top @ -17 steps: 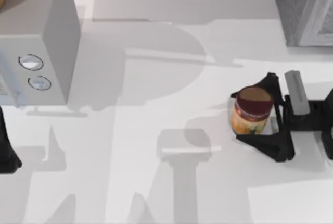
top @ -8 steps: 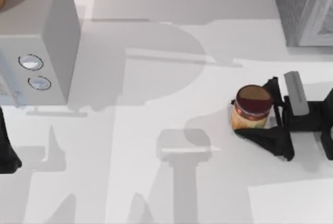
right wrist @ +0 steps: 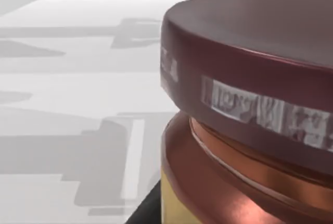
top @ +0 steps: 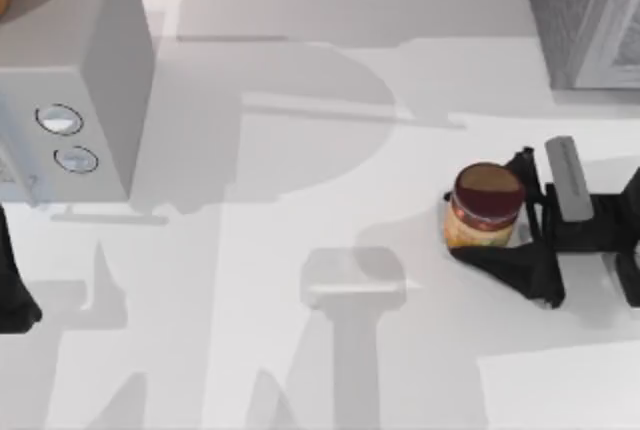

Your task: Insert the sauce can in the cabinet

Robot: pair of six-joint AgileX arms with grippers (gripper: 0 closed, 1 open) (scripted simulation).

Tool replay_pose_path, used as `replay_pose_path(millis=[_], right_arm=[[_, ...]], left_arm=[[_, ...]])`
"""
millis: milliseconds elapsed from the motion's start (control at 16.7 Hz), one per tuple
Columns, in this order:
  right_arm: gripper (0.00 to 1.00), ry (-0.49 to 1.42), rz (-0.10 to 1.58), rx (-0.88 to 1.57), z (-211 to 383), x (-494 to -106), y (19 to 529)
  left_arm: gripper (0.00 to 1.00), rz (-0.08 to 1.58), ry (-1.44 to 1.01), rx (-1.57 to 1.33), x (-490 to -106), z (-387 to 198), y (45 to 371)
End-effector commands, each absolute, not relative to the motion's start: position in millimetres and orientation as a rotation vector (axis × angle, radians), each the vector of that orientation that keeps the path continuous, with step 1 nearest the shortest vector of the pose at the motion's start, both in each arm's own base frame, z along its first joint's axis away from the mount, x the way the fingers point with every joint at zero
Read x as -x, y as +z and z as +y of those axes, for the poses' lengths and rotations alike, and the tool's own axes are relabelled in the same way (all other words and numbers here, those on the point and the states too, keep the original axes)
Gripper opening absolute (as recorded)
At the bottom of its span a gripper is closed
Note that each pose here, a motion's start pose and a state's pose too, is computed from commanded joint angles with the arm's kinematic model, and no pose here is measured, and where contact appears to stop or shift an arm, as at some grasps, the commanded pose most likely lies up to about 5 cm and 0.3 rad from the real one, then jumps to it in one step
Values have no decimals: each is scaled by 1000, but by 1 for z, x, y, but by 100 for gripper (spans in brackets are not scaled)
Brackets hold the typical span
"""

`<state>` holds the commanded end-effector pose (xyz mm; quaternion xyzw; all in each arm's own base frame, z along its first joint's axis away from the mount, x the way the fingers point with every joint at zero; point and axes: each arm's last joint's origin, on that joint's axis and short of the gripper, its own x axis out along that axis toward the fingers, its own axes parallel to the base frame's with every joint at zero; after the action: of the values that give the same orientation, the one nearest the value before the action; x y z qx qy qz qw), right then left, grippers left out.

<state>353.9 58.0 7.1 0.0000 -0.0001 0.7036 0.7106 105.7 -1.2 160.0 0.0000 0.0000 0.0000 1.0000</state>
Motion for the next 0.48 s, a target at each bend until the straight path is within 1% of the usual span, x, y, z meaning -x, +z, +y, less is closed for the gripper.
replay_pose_path(millis=[480], right_arm=[[0,1560,16,-14,57,-357,2]], left_arm=[[100,0,0,0,-106,-1,160]])
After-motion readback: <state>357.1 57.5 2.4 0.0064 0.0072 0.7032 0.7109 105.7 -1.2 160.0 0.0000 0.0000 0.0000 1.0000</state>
